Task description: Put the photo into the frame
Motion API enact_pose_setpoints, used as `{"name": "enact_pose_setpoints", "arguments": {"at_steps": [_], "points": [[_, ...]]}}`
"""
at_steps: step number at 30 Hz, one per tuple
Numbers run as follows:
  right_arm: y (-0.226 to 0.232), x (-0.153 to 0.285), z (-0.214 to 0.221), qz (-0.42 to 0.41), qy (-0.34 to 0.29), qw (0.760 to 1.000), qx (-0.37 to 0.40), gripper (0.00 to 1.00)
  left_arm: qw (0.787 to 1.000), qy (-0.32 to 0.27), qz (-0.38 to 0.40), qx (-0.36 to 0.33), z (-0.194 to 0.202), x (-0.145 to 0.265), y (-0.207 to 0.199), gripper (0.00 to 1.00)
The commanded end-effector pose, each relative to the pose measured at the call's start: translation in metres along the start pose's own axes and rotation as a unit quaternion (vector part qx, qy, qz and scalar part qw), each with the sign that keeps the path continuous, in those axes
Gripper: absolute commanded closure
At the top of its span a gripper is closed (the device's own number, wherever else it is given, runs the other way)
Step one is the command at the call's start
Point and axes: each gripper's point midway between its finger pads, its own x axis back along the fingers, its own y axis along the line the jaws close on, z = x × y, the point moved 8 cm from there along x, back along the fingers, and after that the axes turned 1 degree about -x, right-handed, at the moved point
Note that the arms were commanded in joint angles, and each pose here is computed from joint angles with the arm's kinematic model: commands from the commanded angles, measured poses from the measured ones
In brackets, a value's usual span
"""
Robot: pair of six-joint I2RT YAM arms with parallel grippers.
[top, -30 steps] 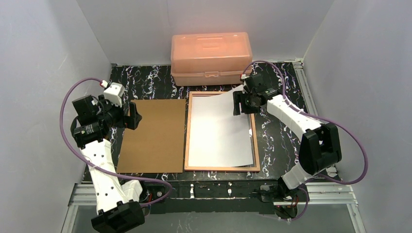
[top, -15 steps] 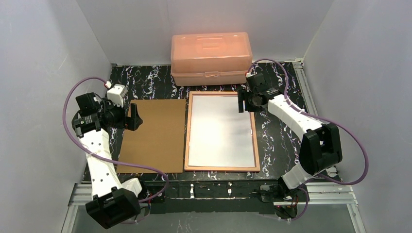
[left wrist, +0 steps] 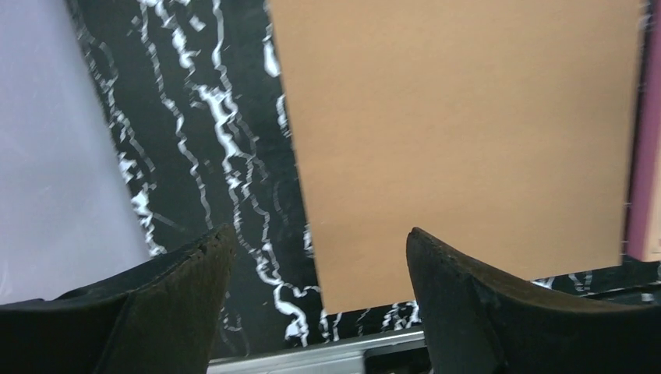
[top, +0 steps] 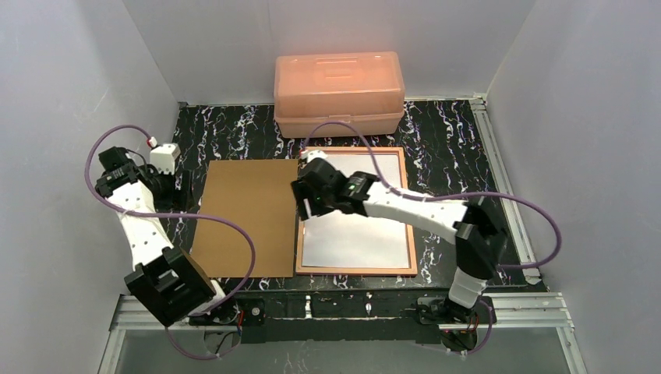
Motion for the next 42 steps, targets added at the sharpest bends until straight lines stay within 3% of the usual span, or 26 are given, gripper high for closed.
{"name": "enact_pose_setpoints", "arguments": {"at_steps": [1,8,11,13,14,15,19,28,42], "points": [[0.06,-0.019,-0.018,-0.041,-0.04,0.998,-0.026,0.23,0.997,0.056,-0.043,-0.025,0.019,0.001,0.025,0.24],[0.1,-0.075,0.001,-0.053,-0.002,0.998,-0.029,0.22,0.994,0.1,-0.048,-0.009,0.039,-0.017,0.037,0.43],[0.1,-0.092,0.007,-0.043,-0.001,0.998,-0.037,0.21,0.993,0.109,-0.039,0.0,0.046,-0.028,0.038,0.46],[0.099,-0.102,0.011,-0.036,0.003,0.999,-0.037,0.14,0.993,0.117,-0.028,0.01,0.05,-0.036,0.039,0.47],[0.098,-0.107,0.013,-0.033,0.006,0.999,-0.036,0.04,0.992,0.122,-0.022,0.016,0.053,-0.041,0.039,0.47],[0.097,-0.11,0.014,-0.03,0.008,0.999,-0.036,0.02,0.992,0.126,-0.017,0.022,0.056,-0.046,0.04,0.46],[0.09,-0.12,0.02,-0.012,0.014,0.999,-0.039,0.01,0.988,0.142,0.013,0.056,0.063,-0.066,0.042,0.47],[0.074,-0.129,0.025,0.034,0.028,0.997,-0.058,0.01,0.986,0.145,-0.01,0.084,0.069,-0.095,0.056,0.64],[0.072,-0.147,0.028,0.083,0.029,0.992,-0.088,0.01,0.984,0.158,-0.014,0.079,0.068,-0.126,0.049,0.68]]}}
